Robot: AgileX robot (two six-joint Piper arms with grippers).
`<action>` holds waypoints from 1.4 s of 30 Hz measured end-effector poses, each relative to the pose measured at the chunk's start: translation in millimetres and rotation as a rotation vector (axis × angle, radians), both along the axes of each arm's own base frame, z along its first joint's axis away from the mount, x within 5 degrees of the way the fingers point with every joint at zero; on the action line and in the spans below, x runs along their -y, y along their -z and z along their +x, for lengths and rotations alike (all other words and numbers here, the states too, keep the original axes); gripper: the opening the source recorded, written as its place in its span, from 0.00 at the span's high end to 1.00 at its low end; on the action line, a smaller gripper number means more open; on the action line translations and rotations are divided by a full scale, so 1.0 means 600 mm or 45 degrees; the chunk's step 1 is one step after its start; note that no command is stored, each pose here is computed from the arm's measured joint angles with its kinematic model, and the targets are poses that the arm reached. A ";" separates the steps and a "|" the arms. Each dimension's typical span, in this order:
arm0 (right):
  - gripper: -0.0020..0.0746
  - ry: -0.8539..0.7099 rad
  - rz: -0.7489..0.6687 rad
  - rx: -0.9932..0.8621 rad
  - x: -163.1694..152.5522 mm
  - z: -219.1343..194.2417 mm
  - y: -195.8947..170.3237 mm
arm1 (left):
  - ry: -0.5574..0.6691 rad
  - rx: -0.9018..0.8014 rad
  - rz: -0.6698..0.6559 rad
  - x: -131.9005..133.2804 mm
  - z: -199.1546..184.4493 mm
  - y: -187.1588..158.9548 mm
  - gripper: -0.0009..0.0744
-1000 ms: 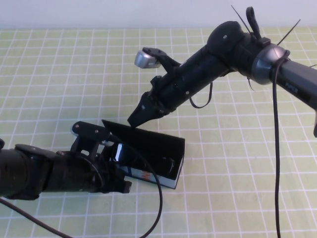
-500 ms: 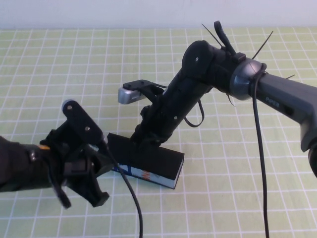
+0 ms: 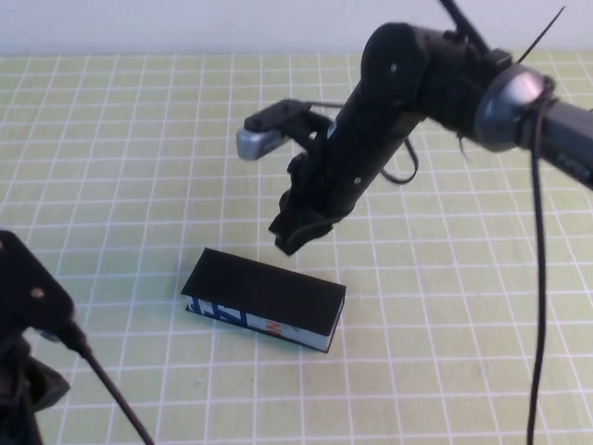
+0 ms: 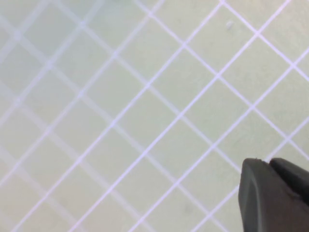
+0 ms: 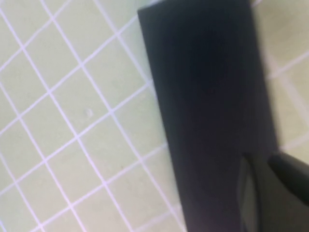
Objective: Return glasses to glasses case
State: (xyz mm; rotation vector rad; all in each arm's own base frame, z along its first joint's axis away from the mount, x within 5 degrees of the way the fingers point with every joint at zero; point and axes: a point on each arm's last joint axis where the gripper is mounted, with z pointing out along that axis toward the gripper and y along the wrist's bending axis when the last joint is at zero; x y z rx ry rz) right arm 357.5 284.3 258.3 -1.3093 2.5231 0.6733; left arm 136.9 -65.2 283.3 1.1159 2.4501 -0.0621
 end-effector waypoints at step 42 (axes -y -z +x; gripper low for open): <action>0.97 0.565 0.518 0.962 0.383 -0.481 -0.144 | -0.395 0.514 -0.868 -0.042 -0.131 -0.053 0.99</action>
